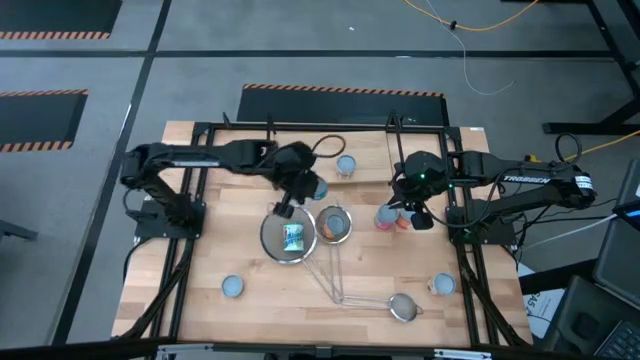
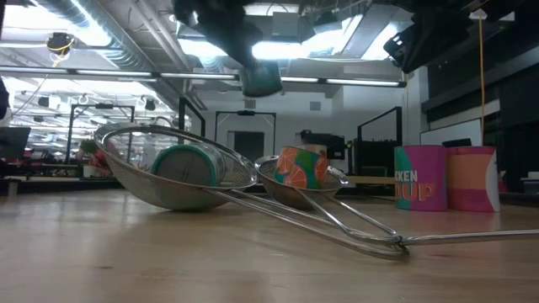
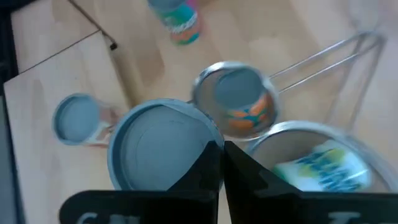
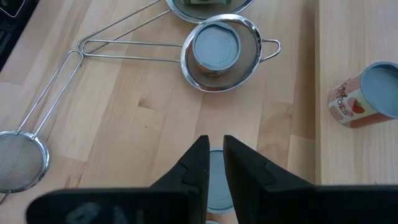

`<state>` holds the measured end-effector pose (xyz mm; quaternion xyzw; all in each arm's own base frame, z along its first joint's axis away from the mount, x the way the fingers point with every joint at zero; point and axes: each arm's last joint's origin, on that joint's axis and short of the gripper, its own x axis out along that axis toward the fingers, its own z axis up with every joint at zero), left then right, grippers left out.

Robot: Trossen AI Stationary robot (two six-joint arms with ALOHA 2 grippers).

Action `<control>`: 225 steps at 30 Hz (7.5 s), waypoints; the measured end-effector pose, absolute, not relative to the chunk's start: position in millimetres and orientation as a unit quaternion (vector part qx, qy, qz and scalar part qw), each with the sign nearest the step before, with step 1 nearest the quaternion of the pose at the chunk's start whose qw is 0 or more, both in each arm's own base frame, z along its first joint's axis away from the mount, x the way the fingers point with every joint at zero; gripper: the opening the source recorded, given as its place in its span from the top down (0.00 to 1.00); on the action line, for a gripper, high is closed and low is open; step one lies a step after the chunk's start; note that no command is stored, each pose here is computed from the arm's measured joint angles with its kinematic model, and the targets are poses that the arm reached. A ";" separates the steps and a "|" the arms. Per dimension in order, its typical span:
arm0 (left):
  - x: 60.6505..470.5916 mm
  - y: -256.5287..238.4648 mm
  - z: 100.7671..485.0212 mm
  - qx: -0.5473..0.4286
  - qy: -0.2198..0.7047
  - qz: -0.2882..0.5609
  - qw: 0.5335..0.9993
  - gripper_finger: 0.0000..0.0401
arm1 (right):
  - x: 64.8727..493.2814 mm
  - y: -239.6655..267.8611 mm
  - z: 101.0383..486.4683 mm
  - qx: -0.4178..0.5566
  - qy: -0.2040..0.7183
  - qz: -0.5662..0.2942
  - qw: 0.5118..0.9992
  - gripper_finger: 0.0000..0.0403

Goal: Pick and place cans onto a shelf
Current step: Put the canned tuna on the shelf, then put the canned chicken soup on the shelf

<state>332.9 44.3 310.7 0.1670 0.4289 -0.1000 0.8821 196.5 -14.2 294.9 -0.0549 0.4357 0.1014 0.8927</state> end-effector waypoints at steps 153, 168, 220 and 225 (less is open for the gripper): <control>202.7 -15.7 265.2 0.059 0.331 0.051 0.940 0.84 | 254.6 10.2 218.7 0.134 0.597 -0.073 0.787 0.62; 202.7 -15.6 265.3 0.059 0.331 0.051 0.940 0.84 | 261.6 9.8 206.0 0.125 0.616 -0.086 0.773 0.70; 202.7 -15.6 265.3 0.060 0.331 0.051 0.940 0.84 | 282.6 -33.1 400.6 -0.247 0.422 0.015 0.872 0.99; 202.7 -15.6 265.3 0.059 0.331 0.051 0.940 0.84 | 285.1 -61.5 419.9 -0.323 0.401 0.003 0.857 0.99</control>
